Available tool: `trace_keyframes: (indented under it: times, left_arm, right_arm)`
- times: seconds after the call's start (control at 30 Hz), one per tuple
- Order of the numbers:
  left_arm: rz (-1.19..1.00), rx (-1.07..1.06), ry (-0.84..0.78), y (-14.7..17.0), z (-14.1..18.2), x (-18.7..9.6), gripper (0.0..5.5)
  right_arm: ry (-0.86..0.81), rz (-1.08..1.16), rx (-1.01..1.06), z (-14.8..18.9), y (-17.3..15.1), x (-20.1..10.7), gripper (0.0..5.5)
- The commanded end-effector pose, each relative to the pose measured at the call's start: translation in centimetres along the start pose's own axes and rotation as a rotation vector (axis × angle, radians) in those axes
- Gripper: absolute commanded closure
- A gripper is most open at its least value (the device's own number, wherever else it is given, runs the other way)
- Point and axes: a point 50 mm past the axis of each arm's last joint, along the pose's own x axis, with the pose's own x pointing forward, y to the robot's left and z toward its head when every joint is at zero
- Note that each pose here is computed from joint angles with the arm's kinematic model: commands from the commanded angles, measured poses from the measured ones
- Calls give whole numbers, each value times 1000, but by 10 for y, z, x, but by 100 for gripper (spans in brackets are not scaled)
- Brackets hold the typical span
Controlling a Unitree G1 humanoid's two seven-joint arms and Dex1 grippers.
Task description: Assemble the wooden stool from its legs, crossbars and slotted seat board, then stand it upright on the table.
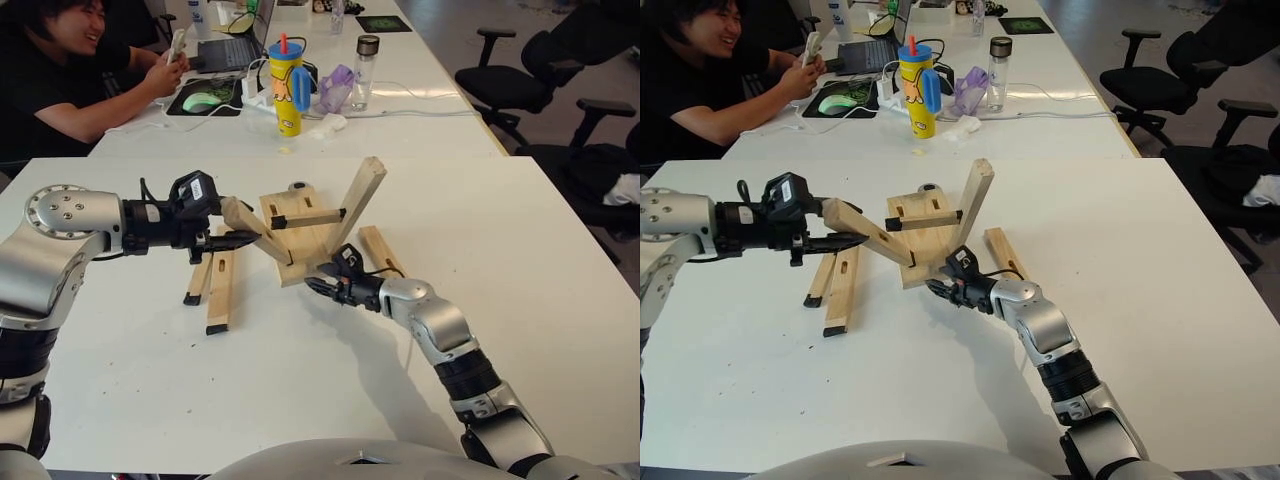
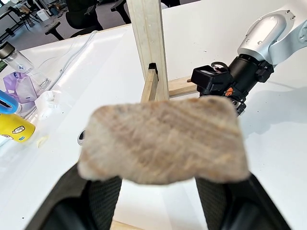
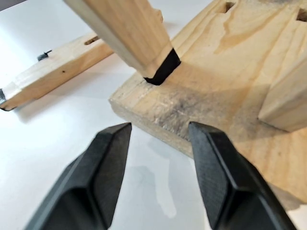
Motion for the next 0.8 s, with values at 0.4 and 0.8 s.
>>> trace_keyframes:
  times: [0.4, 0.8]
  left_arm:
    - [-144, -162, 89, 22, -39, 42, 342]
    - [-214, -376, 112, 32, -71, 58, 342]
  right_arm:
    - [248, 87, 53, -41, 6, 4, 330]
    - [101, 126, 16, -19, 4, 6, 330]
